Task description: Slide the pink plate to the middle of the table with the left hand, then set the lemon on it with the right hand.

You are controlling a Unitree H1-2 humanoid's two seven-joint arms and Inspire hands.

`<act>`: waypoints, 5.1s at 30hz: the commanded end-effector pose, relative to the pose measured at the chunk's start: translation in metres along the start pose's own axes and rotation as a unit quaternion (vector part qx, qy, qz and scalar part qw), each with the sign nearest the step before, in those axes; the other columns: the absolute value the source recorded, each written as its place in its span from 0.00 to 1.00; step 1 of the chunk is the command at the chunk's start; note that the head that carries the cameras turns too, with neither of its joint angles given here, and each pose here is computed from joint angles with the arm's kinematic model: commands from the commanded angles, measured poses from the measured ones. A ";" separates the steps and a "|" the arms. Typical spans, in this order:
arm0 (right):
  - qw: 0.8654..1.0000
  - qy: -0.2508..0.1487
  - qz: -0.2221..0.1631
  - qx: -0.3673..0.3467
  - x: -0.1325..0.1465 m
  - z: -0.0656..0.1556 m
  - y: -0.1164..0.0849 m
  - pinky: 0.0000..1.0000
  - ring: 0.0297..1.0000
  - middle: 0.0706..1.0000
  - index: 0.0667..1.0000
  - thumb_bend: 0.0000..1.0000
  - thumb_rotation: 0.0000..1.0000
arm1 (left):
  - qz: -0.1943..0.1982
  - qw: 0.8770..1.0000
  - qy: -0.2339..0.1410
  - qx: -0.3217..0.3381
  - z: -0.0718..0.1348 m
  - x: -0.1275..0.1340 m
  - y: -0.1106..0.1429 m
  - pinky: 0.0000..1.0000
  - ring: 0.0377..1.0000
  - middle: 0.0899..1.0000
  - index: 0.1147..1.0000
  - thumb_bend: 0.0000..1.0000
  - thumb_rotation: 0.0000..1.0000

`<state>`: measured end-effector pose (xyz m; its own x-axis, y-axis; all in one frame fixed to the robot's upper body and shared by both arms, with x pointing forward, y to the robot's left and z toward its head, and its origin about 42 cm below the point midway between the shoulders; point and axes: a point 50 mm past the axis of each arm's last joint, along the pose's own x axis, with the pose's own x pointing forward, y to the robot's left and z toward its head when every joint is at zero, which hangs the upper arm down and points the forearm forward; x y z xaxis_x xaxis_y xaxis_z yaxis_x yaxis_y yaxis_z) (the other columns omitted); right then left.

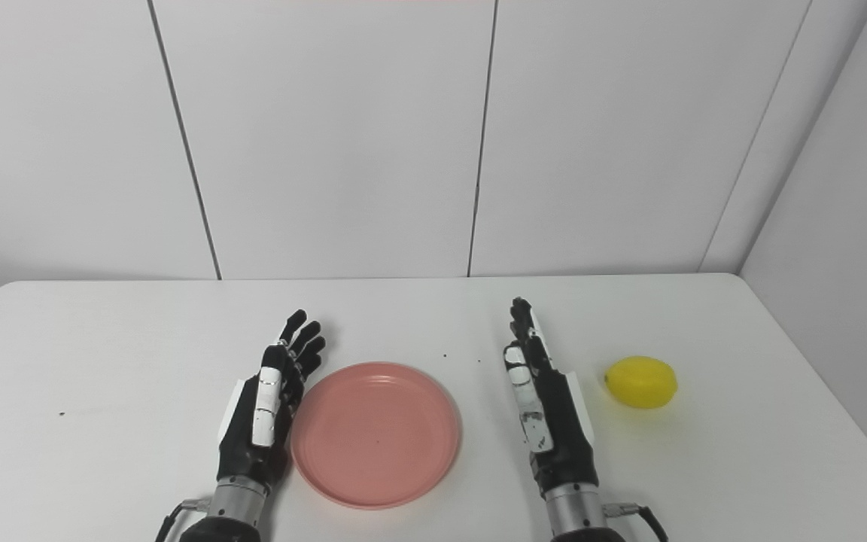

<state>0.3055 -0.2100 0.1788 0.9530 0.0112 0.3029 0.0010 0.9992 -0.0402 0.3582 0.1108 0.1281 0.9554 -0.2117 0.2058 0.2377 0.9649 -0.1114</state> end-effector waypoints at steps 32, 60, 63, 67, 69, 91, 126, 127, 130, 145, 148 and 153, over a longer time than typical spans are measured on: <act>0.988 -0.098 -0.093 -0.078 0.002 0.062 -0.052 1.00 1.00 0.96 0.97 0.74 1.00 | 0.006 0.999 0.029 0.032 -0.019 -0.014 0.013 0.94 0.92 0.93 0.93 0.78 1.00; 0.968 -0.050 -0.162 -0.185 0.005 0.066 -0.076 0.97 0.97 0.94 0.94 0.68 0.81 | 0.011 0.998 0.037 0.039 -0.011 -0.014 0.022 0.94 0.93 0.93 0.93 0.75 1.00; 0.961 -0.029 -0.174 -0.212 0.005 0.064 -0.078 0.94 0.95 0.93 0.94 0.70 0.72 | 0.010 0.998 0.042 0.034 -0.012 -0.016 0.027 0.93 0.93 0.93 0.93 0.76 1.00; 0.962 -0.018 -0.179 -0.206 0.005 0.059 -0.077 0.90 0.93 0.93 0.94 0.75 0.51 | 0.009 0.998 0.045 0.031 -0.015 -0.018 0.035 0.91 0.92 0.92 0.92 0.78 1.00; 0.960 -0.014 -0.182 -0.211 0.006 0.055 -0.076 0.91 0.93 0.93 0.94 0.77 0.47 | 0.010 0.998 0.049 0.029 -0.016 -0.019 0.039 0.91 0.92 0.92 0.92 0.78 1.00; 0.909 0.075 -0.194 -0.362 0.024 0.049 -0.082 0.79 0.91 0.96 0.95 0.89 0.32 | 0.000 0.998 0.055 0.017 -0.028 -0.019 0.053 0.88 0.89 0.90 0.90 0.81 1.00; 0.862 0.192 -0.155 -0.442 0.057 0.008 -0.124 0.61 0.75 0.87 0.85 0.84 0.00 | -0.007 0.999 0.052 0.012 -0.025 -0.022 0.050 0.89 0.90 0.91 0.91 0.81 1.00; 0.863 0.194 -0.152 -0.440 0.057 0.006 -0.123 0.61 0.74 0.87 0.85 0.83 0.00 | -0.006 0.999 0.052 0.013 -0.025 -0.022 0.050 0.89 0.90 0.91 0.91 0.81 1.00; 0.865 0.197 -0.147 -0.438 0.057 0.002 -0.121 0.56 0.70 0.86 0.84 0.82 0.00 | -0.005 0.999 0.051 0.012 -0.024 -0.022 0.049 0.88 0.90 0.91 0.91 0.80 1.00; 0.860 0.188 -0.156 -0.447 0.050 -0.013 -0.113 0.32 0.35 0.43 0.53 0.51 0.00 | -0.007 0.999 0.052 0.011 -0.019 -0.023 0.047 0.89 0.91 0.91 0.91 0.80 1.00; 0.859 0.187 -0.163 -0.448 0.049 -0.015 -0.112 0.26 0.37 0.46 0.47 0.52 0.00 | -0.008 0.999 0.052 0.010 -0.020 -0.023 0.047 0.89 0.91 0.92 0.92 0.80 1.00; 0.858 0.186 -0.173 -0.446 0.048 -0.017 -0.110 0.19 0.37 0.46 0.45 0.52 0.00 | -0.008 0.999 0.051 0.011 -0.019 -0.023 0.047 0.89 0.91 0.92 0.92 0.80 1.00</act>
<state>0.3532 -0.3179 0.1708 0.8904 -0.4507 0.0629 0.3259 0.5351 -0.7794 0.3660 0.1507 0.1250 0.9508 -0.2508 0.1817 0.2678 0.9605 -0.0760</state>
